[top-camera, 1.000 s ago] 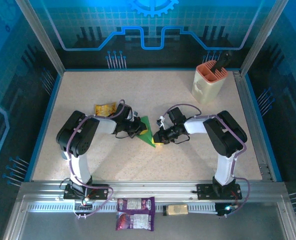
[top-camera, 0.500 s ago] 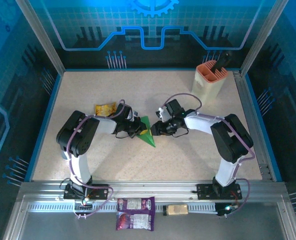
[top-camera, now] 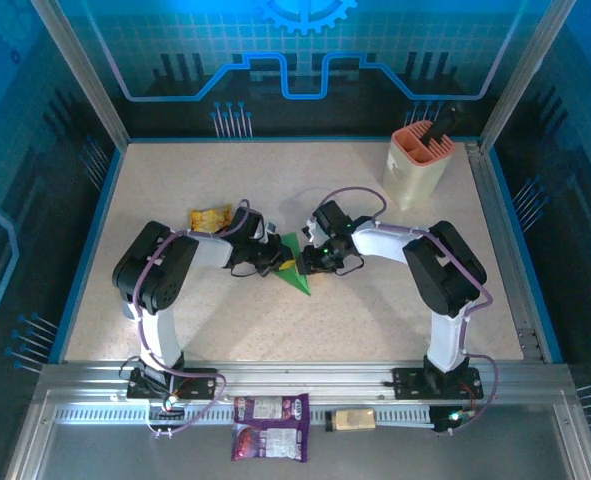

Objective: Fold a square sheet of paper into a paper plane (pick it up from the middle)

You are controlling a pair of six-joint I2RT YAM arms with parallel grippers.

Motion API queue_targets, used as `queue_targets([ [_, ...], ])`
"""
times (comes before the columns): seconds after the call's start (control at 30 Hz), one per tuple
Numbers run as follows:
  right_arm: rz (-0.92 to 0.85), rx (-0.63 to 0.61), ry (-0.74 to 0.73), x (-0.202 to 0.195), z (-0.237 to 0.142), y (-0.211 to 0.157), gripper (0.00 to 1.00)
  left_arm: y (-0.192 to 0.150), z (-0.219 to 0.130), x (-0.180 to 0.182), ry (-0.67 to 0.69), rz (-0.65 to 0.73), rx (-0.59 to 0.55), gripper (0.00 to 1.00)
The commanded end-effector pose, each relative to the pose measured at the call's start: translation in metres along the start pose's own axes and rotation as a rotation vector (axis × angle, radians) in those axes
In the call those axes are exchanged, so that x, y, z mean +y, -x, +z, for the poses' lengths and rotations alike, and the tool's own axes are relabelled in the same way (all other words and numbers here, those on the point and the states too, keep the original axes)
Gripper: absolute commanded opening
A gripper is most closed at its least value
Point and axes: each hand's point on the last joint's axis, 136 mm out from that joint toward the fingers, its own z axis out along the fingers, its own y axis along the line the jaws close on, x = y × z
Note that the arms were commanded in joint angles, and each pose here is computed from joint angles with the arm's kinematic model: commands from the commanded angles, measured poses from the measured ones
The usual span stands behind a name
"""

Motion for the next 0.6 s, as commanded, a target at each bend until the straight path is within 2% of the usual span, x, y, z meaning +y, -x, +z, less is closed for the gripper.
queue_targets([
  [0.0,0.022,0.020,0.015,0.005,0.005,-0.002,0.39,-0.001,-0.005,-0.014,-0.034,0.036,0.020,0.02],
  [0.13,0.061,0.027,0.042,0.005,0.009,-0.004,0.37,-0.001,-0.006,-0.016,-0.044,0.045,0.022,0.03],
  [0.57,0.131,0.087,-0.008,-0.014,0.023,-0.025,0.28,0.000,-0.012,-0.032,-0.089,0.061,0.014,0.06],
])
